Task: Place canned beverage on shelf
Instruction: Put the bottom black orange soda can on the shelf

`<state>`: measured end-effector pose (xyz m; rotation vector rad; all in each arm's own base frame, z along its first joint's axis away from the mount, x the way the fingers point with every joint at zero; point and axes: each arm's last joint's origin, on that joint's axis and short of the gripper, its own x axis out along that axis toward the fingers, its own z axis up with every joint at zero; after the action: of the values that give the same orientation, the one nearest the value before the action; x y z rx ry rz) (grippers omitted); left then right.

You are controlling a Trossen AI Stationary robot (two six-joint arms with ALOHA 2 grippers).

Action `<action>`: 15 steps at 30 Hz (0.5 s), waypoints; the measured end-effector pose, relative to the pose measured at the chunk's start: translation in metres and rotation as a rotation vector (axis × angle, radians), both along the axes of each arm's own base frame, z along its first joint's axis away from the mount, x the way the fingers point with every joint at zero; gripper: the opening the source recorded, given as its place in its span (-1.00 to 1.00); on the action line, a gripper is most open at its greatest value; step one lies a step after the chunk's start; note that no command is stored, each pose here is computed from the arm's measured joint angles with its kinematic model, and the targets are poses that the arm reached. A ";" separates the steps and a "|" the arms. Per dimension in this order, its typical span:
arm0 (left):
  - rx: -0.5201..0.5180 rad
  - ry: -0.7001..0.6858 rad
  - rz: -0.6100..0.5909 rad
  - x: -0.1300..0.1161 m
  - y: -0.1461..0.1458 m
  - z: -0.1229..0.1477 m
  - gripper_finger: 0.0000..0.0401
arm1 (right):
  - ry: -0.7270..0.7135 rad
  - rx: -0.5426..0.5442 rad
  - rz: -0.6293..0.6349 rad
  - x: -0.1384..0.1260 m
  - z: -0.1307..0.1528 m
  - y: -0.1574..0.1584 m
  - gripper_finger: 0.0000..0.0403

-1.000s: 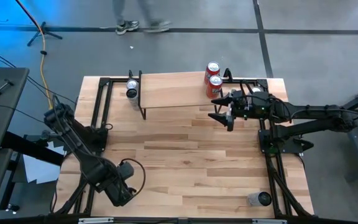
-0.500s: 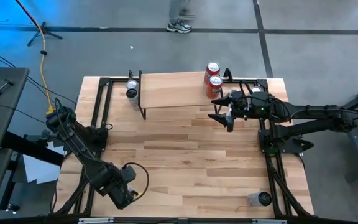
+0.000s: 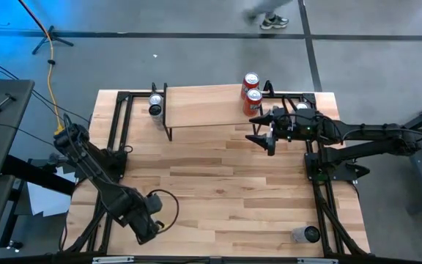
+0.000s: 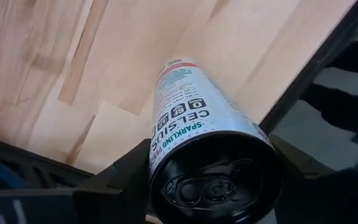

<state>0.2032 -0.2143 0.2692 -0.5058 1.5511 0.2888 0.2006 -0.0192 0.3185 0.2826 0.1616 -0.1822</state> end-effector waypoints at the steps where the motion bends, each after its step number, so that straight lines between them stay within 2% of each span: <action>1: -0.012 -0.008 -0.002 -0.001 0.003 0.004 -0.02 | 0.002 0.000 0.000 0.000 0.000 0.000 0.72; 5: -0.067 -0.071 0.008 -0.002 0.022 0.027 -0.02 | 0.014 0.002 0.000 0.000 -0.001 0.000 0.72; 8: -0.134 -0.164 0.025 -0.001 0.045 0.056 -0.02 | 0.015 0.005 -0.001 0.000 -0.001 0.000 0.72; 11: -0.174 -0.271 0.066 0.002 0.076 0.087 -0.02 | 0.015 0.004 -0.007 0.000 -0.001 0.000 0.72; 15: -0.159 -0.430 0.133 0.007 0.125 0.130 -0.02 | 0.006 0.039 -0.042 0.000 -0.001 -0.001 0.72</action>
<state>0.2102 -0.0897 0.3989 -0.7460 1.1286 0.1452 0.2002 -0.0201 0.3173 0.3242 0.1654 -0.2213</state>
